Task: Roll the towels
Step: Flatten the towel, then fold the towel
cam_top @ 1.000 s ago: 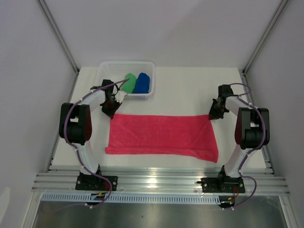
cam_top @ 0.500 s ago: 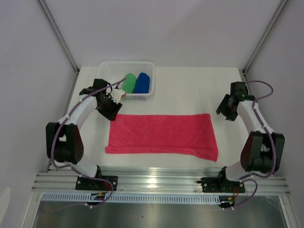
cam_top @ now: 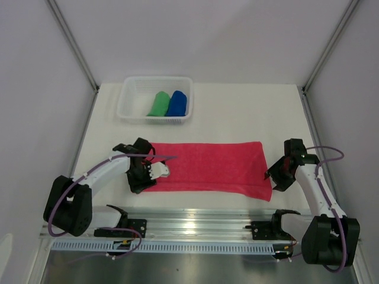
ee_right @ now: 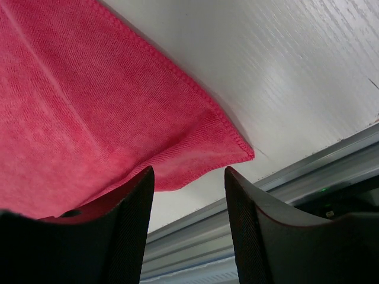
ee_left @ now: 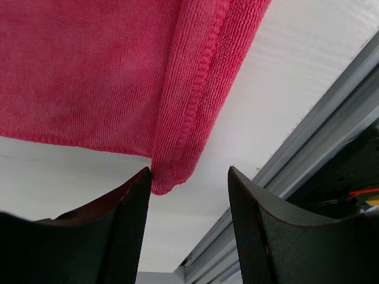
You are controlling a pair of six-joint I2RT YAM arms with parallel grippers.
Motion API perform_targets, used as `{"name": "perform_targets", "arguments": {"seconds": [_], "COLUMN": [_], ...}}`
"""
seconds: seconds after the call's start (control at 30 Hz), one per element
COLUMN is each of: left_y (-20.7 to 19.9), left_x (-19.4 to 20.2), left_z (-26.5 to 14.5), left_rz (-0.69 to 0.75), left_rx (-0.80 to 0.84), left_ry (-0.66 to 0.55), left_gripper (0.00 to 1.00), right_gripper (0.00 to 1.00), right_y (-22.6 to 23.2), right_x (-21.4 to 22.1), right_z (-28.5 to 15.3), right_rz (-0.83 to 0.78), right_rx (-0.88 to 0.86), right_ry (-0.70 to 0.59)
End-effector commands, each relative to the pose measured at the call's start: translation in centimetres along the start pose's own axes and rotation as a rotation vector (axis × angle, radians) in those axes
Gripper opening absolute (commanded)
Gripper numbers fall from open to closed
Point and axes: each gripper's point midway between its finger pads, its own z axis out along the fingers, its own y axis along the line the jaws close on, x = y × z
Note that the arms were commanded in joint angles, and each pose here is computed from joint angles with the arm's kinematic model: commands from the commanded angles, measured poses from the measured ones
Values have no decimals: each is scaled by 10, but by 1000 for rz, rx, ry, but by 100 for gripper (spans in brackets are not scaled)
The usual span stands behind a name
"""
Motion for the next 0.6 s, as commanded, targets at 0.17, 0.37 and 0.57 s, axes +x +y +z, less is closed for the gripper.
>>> {"name": "perform_targets", "arguments": {"seconds": [0.17, 0.37, 0.57], "left_y": [29, 30, 35], "left_x": [2, 4, 7], "left_z": [5, 3, 6], "left_rz": [81, 54, 59], "left_rx": [-206, -234, -270], "left_ry": [42, 40, 43], "left_gripper": [55, 52, 52], "right_gripper": [55, 56, 55], "right_y": [-14, -16, -23], "right_x": [18, 24, 31], "right_z": [2, 3, 11], "right_rz": [119, 211, 358], "right_rx": [31, 44, 115], "right_ry": [18, 28, 26]}}
